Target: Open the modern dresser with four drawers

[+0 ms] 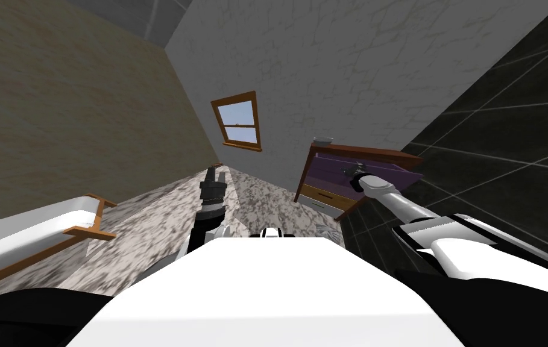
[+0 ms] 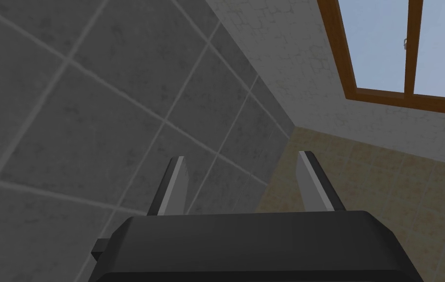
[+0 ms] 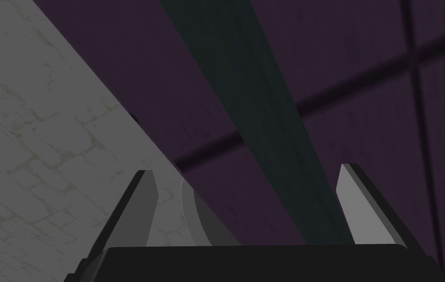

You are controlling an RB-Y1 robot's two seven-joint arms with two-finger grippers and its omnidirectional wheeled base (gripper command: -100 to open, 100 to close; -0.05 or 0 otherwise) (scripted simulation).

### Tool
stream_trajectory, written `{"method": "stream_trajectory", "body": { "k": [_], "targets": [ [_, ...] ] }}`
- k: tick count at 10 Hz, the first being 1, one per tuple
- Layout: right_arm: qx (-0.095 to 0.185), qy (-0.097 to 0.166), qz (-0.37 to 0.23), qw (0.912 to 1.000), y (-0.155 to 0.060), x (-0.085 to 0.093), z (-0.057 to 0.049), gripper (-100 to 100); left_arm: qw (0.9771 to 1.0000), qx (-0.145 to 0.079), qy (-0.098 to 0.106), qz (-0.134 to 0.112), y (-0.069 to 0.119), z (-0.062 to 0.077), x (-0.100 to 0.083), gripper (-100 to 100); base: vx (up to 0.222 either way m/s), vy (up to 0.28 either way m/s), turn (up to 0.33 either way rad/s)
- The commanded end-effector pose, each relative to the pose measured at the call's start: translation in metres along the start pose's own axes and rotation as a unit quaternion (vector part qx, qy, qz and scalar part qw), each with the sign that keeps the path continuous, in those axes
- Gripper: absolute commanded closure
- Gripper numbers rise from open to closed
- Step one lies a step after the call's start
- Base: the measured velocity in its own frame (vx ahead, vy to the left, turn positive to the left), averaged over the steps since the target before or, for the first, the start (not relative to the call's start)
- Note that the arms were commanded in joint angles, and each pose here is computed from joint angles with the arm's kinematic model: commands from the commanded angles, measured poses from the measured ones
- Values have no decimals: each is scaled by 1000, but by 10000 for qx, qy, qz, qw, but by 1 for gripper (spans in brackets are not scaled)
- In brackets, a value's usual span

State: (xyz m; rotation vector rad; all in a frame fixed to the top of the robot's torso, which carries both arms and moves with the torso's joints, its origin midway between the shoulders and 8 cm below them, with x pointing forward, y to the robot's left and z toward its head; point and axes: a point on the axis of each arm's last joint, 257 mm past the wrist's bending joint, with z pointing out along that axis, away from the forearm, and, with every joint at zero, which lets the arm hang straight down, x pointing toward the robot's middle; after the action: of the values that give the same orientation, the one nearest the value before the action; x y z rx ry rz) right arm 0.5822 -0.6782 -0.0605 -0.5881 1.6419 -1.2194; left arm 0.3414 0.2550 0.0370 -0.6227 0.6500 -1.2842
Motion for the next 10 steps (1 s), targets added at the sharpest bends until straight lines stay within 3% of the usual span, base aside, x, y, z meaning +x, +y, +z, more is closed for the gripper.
{"method": "stream_trajectory", "body": {
  "k": [1,4,6,7,10],
  "targets": [
    [32,-17,11,10000,-4,-3,-1,-100,10000,0,0,0,0,0,0,0,-4,-8,2],
    [8,-47,41,10000,-33,1,1,-100,10000,0,0,-1,0,0,0,0,14,54,-17],
    [-85,-15,11,10000,-20,5,-1,-100,10000,0,0,0,0,0,0,0,18,15,-11],
    [-113,-3,5,9999,-17,7,-1,0,10000,0,0,0,0,0,0,0,0,0,0],
    [-197,25,-17,9998,-7,11,-3,0,10000,0,0,0,0,0,0,0,0,0,0]
  ]
}}
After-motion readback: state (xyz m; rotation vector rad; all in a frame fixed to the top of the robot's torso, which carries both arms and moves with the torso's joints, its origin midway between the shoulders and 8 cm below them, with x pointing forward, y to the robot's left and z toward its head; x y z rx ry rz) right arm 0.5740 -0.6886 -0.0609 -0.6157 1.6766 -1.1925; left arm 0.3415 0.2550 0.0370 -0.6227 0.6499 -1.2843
